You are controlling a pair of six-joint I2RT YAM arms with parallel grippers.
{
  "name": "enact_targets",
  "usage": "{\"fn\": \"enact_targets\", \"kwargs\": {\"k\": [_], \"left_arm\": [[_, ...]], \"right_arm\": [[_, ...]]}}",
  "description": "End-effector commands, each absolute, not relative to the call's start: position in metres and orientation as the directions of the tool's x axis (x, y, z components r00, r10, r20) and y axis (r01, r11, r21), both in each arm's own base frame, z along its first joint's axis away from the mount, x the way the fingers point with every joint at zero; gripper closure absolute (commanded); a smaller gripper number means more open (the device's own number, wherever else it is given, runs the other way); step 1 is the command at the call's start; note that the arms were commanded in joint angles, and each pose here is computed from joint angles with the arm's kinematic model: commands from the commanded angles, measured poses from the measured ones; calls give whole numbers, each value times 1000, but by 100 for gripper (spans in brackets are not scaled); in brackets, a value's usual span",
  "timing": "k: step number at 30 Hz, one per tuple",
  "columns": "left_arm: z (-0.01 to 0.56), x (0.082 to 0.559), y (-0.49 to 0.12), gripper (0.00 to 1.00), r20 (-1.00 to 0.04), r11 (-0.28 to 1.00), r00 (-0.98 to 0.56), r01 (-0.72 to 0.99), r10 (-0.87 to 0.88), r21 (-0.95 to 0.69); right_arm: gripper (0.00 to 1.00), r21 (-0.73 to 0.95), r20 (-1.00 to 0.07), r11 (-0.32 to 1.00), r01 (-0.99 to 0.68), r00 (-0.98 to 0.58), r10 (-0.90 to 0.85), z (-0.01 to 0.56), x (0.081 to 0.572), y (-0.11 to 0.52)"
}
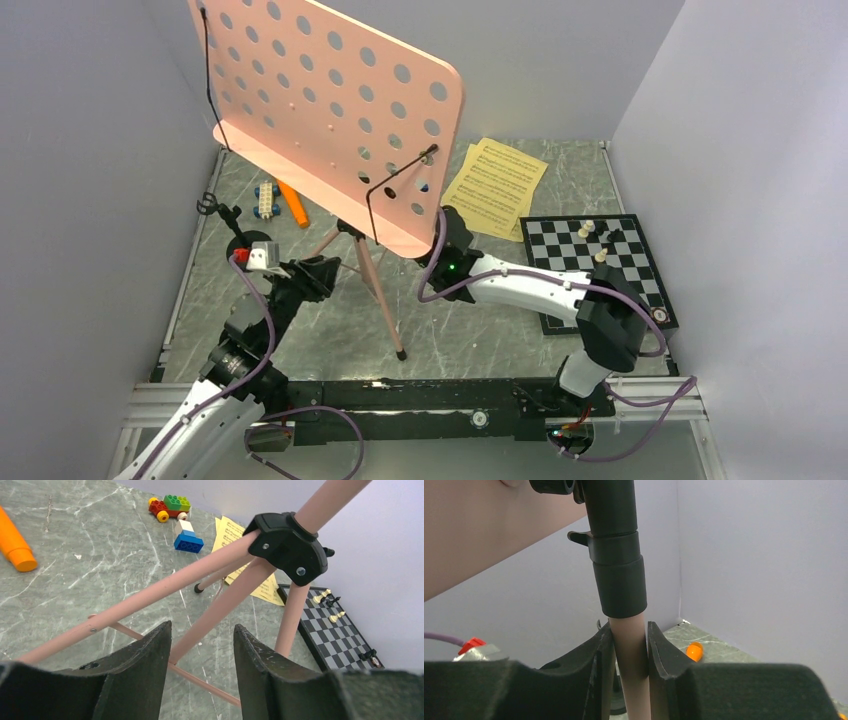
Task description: Pack up the instrument practice props
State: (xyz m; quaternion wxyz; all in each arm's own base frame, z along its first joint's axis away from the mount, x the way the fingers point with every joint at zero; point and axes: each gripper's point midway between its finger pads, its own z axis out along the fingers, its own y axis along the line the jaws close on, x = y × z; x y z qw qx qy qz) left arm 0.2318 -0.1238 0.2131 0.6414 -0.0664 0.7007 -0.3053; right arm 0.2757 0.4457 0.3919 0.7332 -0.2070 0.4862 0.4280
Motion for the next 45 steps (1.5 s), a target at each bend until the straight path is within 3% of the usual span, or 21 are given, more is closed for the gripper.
{"fn": "enact_targets", "kwargs": {"k": [1,11,16,19,25,32,45], "left_arm": [[241,230,-121,45,-864,804,-109,324,-492,-499],[254,233,-120,20,-865,802,-42,353,-500,-481],[265,234,-142,11,-855,749,7,486,-518,-450],[283,232,-154,1,-859,724,62,571,-508,-387],[304,238,-182,1,-925,713,99,669,-367,-211],[314,243,-193,1,-929,695,145,704,-342,-145],[235,269,-237,1,-982,622,-98,763,-160,-178]], "right_arm": [[100,153,-905,523,-838,94,414,374,272,431],[100,258,-910,433,-864,-67,408,343,285,395],[100,248,-925,395,-884,-94,369,339,281,384],[100,241,-939,362,-900,-122,323,338,278,385],[100,312,-942,305,-900,-250,224,321,283,381],[100,327,-941,270,-906,-286,180,318,278,383],[100,357,-932,206,-911,-332,146,327,271,391]]}}
